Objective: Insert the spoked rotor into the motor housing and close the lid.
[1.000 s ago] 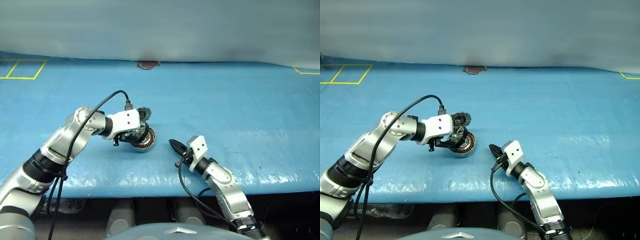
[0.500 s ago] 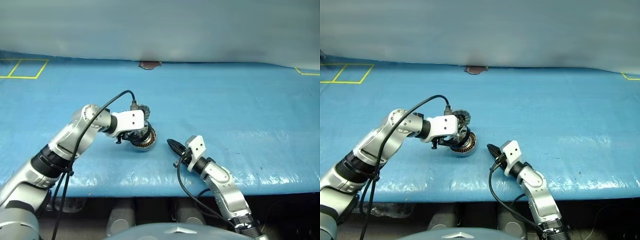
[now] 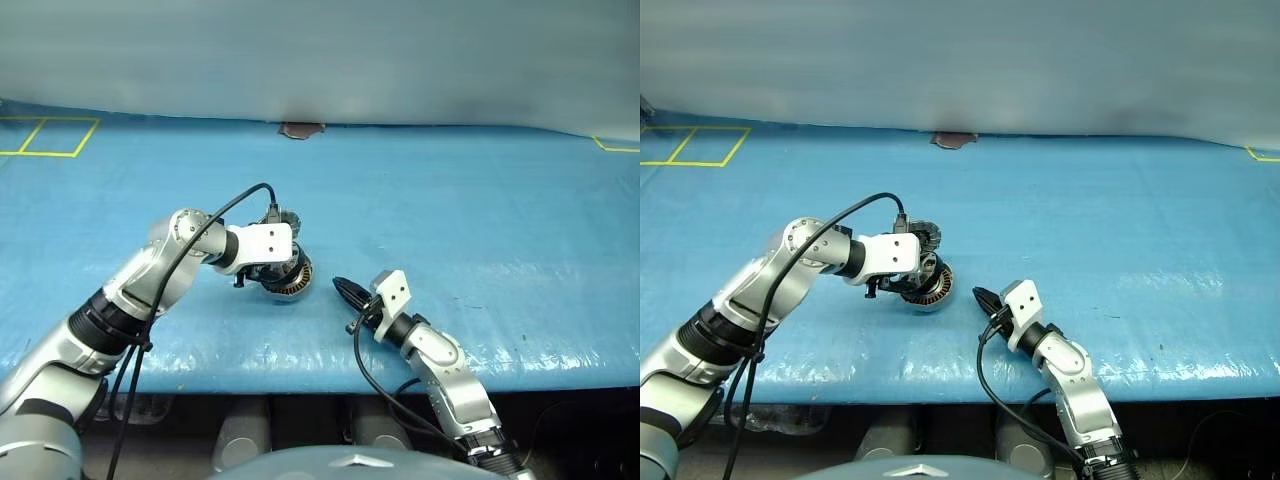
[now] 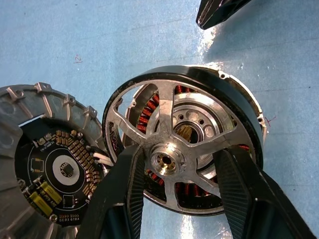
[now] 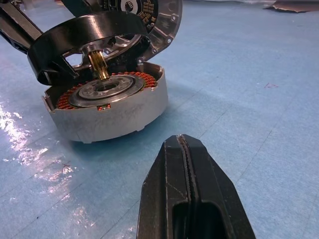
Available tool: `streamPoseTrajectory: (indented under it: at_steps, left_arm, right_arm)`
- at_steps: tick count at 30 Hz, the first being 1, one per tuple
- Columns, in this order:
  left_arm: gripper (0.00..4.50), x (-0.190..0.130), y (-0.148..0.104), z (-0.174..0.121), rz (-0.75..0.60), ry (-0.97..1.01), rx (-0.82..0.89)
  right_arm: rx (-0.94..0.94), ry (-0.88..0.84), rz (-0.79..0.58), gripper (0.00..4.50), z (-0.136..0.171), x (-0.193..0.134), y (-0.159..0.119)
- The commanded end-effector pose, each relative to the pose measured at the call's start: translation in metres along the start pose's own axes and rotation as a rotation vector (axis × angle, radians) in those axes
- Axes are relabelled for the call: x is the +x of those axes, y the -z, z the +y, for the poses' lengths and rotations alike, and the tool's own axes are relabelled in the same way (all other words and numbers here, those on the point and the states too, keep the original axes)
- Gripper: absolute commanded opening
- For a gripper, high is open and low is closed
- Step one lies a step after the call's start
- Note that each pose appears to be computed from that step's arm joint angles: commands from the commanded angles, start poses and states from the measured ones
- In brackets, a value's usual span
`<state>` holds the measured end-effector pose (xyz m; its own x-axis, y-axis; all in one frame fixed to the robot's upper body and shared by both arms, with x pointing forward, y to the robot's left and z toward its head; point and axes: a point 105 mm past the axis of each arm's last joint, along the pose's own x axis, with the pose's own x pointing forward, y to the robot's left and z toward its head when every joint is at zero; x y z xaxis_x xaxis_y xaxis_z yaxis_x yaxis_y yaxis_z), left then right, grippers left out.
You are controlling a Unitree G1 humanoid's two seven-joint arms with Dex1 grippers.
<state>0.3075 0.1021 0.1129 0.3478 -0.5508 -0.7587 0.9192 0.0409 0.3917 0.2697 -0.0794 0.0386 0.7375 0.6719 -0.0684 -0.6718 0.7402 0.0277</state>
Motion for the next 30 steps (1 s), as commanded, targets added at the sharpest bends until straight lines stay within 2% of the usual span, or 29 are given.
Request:
streamPoseTrajectory:
  at_steps: [1,19,20,26,30]
  left_arm:
    - [1.80,0.009,-0.001,-0.016,0.000,0.078,0.013]
    - [1.80,0.011,0.002,-0.023,0.035,0.126,0.060]
    - [2.54,0.011,0.002,-0.024,0.036,0.132,0.065]
    - [4.49,0.011,-0.002,-0.024,0.025,0.140,0.092]
    - [4.49,0.010,-0.009,-0.019,-0.001,0.117,0.117]
  right_arm:
    - [-0.011,0.004,-0.036,0.00,-0.002,0.001,-0.010]
    - [-0.017,0.005,-0.036,0.00,-0.004,0.002,-0.011]
    - [-0.017,0.005,-0.037,0.00,-0.004,0.002,-0.011]
    - [-0.016,0.009,-0.039,0.00,-0.004,0.002,-0.011]
    - [-0.014,0.009,-0.037,0.00,-0.004,0.002,-0.011]
